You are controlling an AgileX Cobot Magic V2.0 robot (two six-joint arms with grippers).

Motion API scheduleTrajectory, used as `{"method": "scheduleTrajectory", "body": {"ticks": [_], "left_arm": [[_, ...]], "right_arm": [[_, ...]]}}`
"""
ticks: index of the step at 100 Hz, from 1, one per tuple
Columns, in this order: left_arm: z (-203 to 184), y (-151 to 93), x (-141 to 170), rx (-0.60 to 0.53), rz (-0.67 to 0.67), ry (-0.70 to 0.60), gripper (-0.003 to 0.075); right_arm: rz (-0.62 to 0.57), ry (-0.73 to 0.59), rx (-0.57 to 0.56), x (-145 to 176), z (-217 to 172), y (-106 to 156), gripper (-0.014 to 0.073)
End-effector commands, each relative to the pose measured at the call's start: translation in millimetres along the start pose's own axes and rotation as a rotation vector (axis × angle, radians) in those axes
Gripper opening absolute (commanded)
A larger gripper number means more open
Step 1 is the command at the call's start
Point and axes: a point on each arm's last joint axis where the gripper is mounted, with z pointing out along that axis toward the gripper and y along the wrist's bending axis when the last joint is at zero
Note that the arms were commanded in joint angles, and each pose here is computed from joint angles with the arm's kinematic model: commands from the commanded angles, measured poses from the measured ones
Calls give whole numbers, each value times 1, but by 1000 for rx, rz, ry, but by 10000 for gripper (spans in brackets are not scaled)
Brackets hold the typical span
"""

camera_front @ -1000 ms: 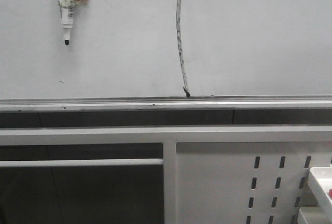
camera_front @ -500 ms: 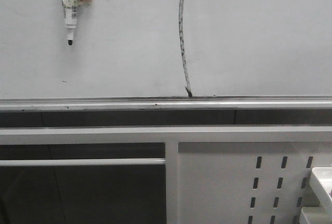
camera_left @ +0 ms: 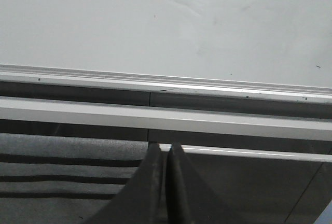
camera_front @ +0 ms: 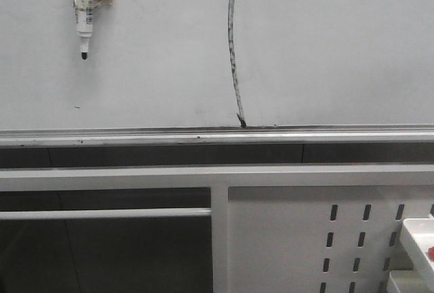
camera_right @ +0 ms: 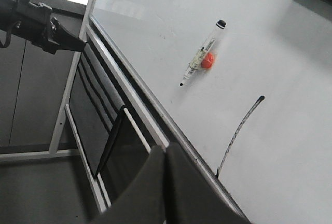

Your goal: Write number 1 on whiteboard

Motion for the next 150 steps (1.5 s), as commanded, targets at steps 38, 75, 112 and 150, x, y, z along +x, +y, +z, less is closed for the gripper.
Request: {"method": "scheduleTrajectory", "body": {"ticks": [38, 75, 112, 150], "left_arm": [[2, 1, 7, 0, -29, -22, -20], [2, 1, 7, 0, -29, -22, -20], [2, 1, 7, 1, -33, -22, -20], [2, 1, 7, 1, -33, -22, -20]], "right_arm": [[-85, -31, 149, 8, 8, -9, -57], [359, 118, 602, 110, 23, -2, -59], [443, 319, 674, 131, 10, 7, -59], [442, 317, 674, 131, 10, 7, -59]]}}
